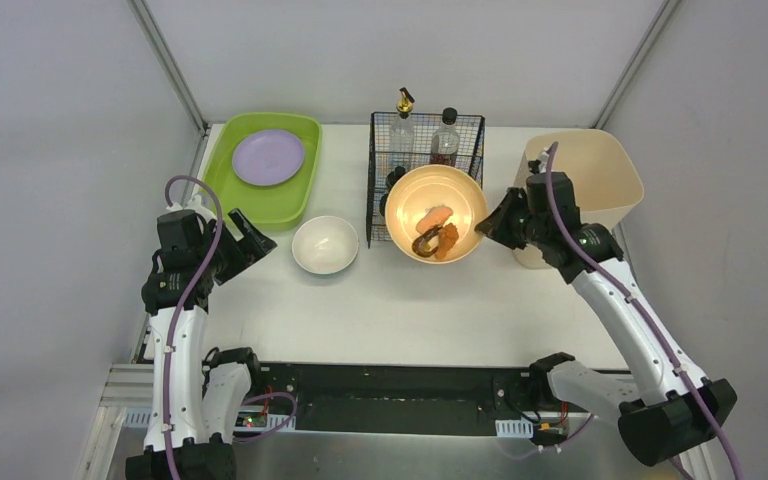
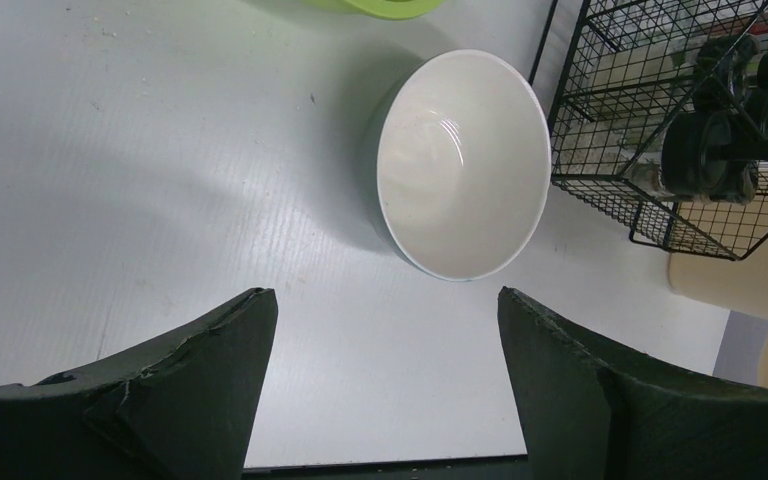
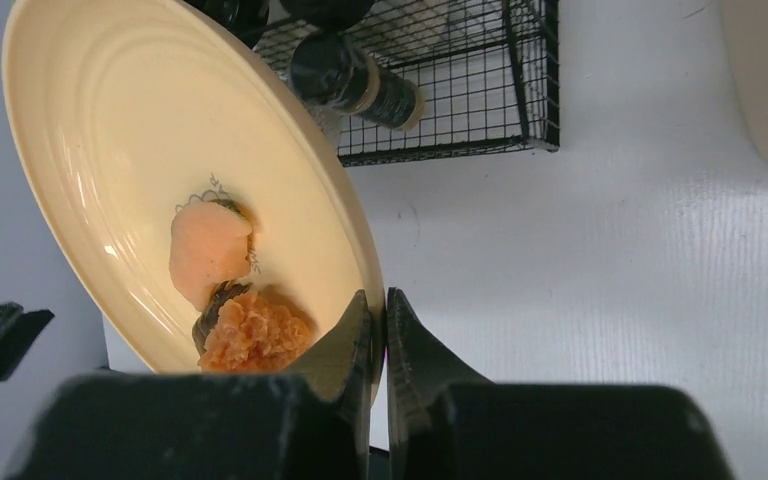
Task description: Clear the kitchen counter
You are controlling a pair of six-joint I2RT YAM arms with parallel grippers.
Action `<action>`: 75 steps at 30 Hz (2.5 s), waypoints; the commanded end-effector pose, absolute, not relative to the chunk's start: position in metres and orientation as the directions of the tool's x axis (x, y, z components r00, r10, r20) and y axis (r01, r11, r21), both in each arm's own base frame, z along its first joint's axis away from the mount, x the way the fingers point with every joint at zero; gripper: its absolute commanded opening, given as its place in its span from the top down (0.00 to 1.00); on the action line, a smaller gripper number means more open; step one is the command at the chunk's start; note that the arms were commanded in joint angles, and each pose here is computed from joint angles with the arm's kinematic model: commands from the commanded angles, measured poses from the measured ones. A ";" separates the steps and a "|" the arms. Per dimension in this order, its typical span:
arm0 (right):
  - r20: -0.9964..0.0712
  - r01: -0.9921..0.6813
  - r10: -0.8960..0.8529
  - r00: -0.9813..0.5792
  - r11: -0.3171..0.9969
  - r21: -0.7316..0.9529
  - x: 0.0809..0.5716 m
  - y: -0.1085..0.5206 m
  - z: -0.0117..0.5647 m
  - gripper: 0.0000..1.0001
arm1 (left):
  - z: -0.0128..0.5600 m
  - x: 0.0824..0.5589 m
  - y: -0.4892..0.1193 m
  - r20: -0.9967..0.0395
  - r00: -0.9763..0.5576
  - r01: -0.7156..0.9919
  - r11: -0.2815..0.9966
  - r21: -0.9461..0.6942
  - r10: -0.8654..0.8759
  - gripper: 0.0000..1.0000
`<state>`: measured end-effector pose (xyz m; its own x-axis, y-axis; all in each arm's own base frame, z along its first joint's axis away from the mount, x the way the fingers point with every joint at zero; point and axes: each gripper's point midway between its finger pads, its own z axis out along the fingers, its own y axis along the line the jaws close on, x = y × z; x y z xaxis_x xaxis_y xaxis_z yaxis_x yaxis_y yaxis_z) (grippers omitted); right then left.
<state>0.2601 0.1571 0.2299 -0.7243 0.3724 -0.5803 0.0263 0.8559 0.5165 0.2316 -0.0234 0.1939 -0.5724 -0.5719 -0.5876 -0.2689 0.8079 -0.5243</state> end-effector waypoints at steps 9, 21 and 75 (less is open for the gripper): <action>-0.584 0.212 0.662 -0.470 0.727 0.654 0.326 0.085 0.322 1.00 | 0.199 0.234 -0.040 -0.573 -0.597 -0.187 0.792 -0.581 -0.561 0.17; -0.622 0.440 0.774 -0.118 0.602 0.666 0.347 -0.027 0.368 1.00 | 0.189 0.236 -0.061 -0.507 -0.672 -0.149 0.770 -0.620 -0.539 0.17; -0.980 0.715 -0.200 0.019 0.688 -0.126 0.314 -0.110 0.418 1.00 | 0.200 0.220 -0.093 -0.553 -0.711 0.009 0.782 -0.624 -0.433 0.16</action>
